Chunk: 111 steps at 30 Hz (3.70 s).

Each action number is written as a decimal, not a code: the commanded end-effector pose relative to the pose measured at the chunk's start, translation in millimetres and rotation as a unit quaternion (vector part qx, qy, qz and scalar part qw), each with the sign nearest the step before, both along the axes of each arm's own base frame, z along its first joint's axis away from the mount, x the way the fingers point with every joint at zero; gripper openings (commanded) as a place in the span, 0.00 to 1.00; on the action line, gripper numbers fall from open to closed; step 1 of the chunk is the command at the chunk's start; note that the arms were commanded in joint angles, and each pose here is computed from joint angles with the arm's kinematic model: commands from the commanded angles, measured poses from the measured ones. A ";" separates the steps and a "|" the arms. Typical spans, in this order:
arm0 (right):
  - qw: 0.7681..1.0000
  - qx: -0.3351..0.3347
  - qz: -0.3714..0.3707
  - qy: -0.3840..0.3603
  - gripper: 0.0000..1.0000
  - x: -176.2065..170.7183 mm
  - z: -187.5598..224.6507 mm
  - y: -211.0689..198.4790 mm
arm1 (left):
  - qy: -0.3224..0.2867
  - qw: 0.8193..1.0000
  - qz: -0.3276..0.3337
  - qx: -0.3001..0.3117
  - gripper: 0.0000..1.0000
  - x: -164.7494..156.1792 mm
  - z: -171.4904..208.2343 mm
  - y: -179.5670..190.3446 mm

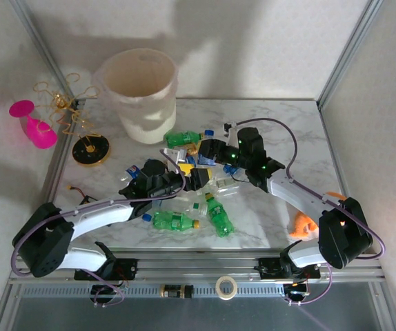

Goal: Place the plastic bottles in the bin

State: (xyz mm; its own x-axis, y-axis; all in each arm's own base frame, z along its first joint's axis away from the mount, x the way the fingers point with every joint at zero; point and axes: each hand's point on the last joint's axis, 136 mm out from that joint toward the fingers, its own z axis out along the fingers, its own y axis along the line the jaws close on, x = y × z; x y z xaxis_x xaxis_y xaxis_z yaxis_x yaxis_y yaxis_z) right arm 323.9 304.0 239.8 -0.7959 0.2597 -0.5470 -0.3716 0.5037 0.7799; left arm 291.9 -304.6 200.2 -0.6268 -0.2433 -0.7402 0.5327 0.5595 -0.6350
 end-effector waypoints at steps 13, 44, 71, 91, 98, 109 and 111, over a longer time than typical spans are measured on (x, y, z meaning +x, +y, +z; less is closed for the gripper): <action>0.999 0.037 0.033 -0.009 0.44 -10.8 11.1 6.5 | -0.019 0.998 -0.040 -0.051 0.66 6.5 25.5 -26.6; 0.987 -0.051 -0.122 -0.087 0.99 25.9 22.3 -61.7 | -0.100 0.990 0.097 -0.026 0.48 71.2 122.4 43.4; 0.994 -0.059 -0.097 -0.002 0.99 -6.9 -55.0 -67.2 | -0.081 0.920 0.374 0.088 0.47 265.2 192.6 217.5; 0.987 -0.102 -0.126 -0.010 0.99 -14.2 -57.2 -88.4 | -0.035 0.912 0.385 0.137 0.84 282.6 157.6 227.5; 0.986 -0.102 -0.128 -0.012 0.99 -12.6 -54.7 -88.2 | -0.057 0.912 0.385 0.128 0.90 273.2 180.8 228.2; 0.987 -0.105 -0.122 -0.012 0.99 -9.9 -56.2 -84.9 | -0.119 0.922 0.362 0.071 0.92 227.7 254.1 219.2; 0.987 -0.104 -0.118 -0.010 0.99 -9.2 -57.7 -83.0 | -0.126 0.924 0.356 0.063 0.93 212.1 262.5 218.6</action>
State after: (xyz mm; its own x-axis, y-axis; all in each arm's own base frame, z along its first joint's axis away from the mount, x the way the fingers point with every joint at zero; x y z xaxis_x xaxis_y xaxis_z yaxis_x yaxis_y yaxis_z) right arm 310.0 219.3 178.0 -0.7263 0.3231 -0.6067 -0.2234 0.7238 0.6528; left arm 534.3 -82.0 419.8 -0.2136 -0.4092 -0.8871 0.0421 0.9034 -0.4268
